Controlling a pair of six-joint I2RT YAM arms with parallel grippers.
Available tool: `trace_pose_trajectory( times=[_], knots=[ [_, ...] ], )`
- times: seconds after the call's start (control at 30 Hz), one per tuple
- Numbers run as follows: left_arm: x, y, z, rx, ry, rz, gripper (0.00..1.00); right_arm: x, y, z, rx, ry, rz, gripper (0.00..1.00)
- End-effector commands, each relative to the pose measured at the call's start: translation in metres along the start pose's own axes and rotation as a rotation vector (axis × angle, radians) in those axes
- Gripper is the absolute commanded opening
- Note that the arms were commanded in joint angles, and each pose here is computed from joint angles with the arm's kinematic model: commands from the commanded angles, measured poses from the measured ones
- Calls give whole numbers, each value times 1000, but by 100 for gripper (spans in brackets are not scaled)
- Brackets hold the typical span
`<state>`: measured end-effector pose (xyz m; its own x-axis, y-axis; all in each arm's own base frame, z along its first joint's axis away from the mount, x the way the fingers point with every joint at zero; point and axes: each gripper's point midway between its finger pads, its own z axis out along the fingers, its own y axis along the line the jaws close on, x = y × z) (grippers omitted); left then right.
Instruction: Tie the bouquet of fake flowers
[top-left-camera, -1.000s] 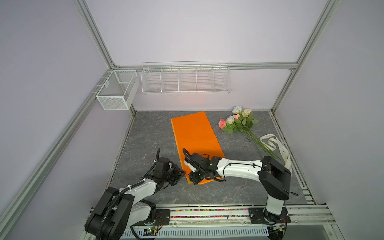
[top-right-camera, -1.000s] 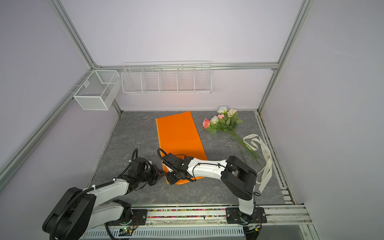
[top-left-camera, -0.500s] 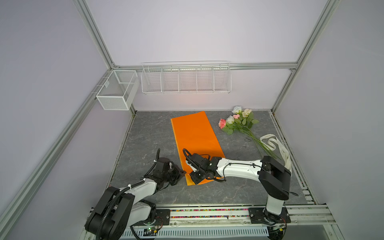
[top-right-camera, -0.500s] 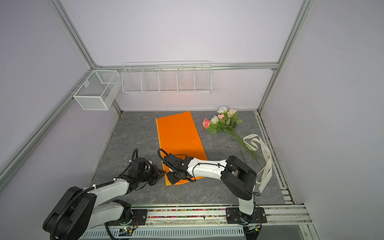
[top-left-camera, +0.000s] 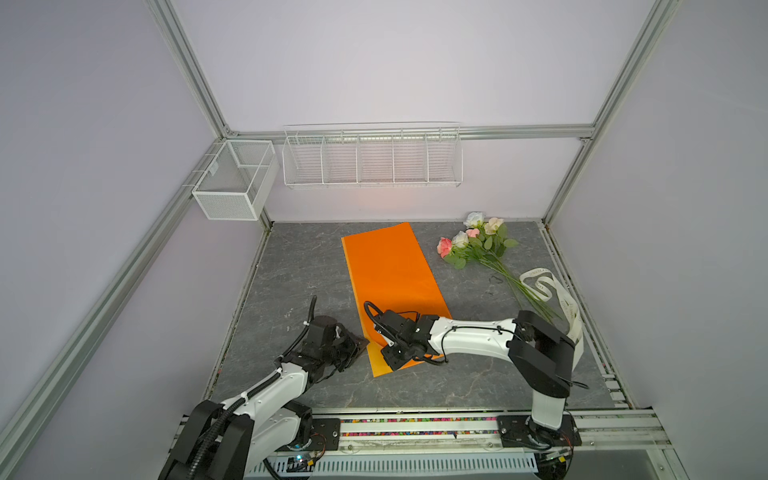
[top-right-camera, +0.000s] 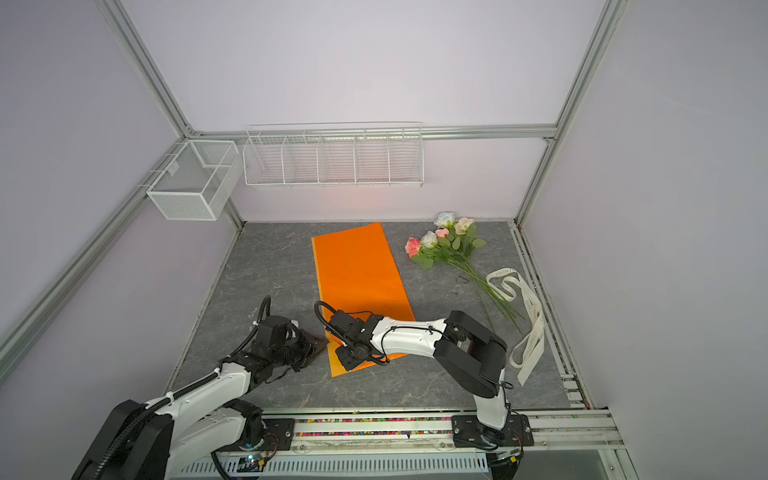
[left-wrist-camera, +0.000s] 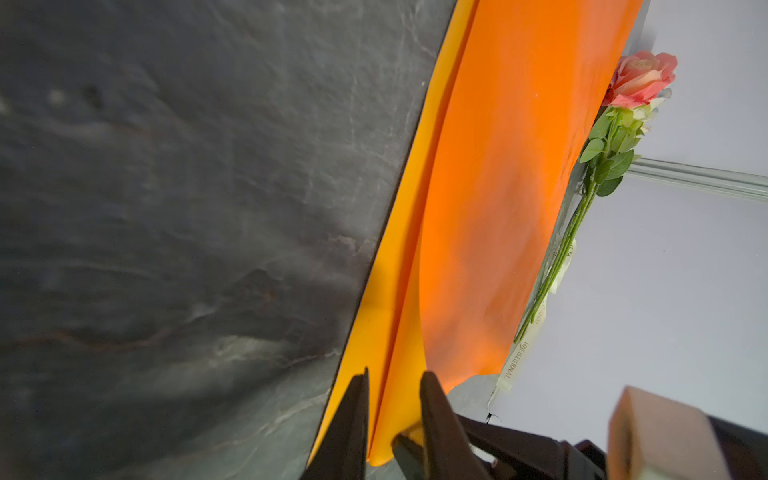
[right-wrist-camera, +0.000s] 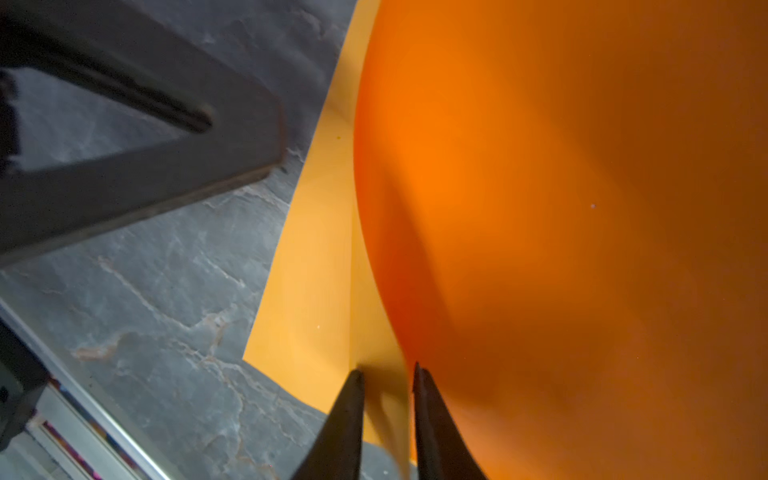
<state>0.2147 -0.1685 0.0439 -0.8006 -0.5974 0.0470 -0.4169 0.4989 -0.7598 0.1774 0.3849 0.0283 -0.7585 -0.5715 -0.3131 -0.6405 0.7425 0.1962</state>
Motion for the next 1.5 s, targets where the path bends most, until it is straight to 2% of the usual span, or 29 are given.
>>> trace_pose_trajectory(
  times=[0.0, 0.2, 0.5, 0.67, 0.73, 0.87, 1.03, 1.17, 1.27, 1.37, 1.47],
  knots=[
    [-6, -9, -7, -9, -38, 31, 24, -2, 6, 1, -16, 4, -12, 17],
    [-7, -10, -9, -9, -45, 38, 23, -4, 20, 0, -92, 5, -17, 7],
    [-11, -18, -18, -23, -72, 72, 23, -14, 21, -25, -130, -38, 34, 7],
    [-20, -32, -33, -29, -131, 128, 26, -31, -26, -68, -84, -161, 190, 7],
    [-23, -42, -37, -25, -145, 199, 28, -35, -50, -87, -86, -217, 271, 7],
    [-24, -60, -34, -17, -113, 281, 28, -30, -103, -124, -59, -316, 417, 7],
    [-27, -83, -6, -21, -4, 358, 28, -3, -165, -150, 65, -358, 544, 7],
    [-33, -105, 27, -45, 104, 442, 28, 11, -200, -169, 120, -391, 627, 7],
    [-49, -102, 53, -154, 152, 485, 28, 28, -219, -168, 177, -372, 659, 6],
    [-53, -98, 87, -193, 239, 484, 28, 29, -231, -172, 186, -377, 671, 6],
    [-58, -97, 109, -224, 261, 482, 24, 34, -242, -174, 234, -359, 676, 6]
  ],
)
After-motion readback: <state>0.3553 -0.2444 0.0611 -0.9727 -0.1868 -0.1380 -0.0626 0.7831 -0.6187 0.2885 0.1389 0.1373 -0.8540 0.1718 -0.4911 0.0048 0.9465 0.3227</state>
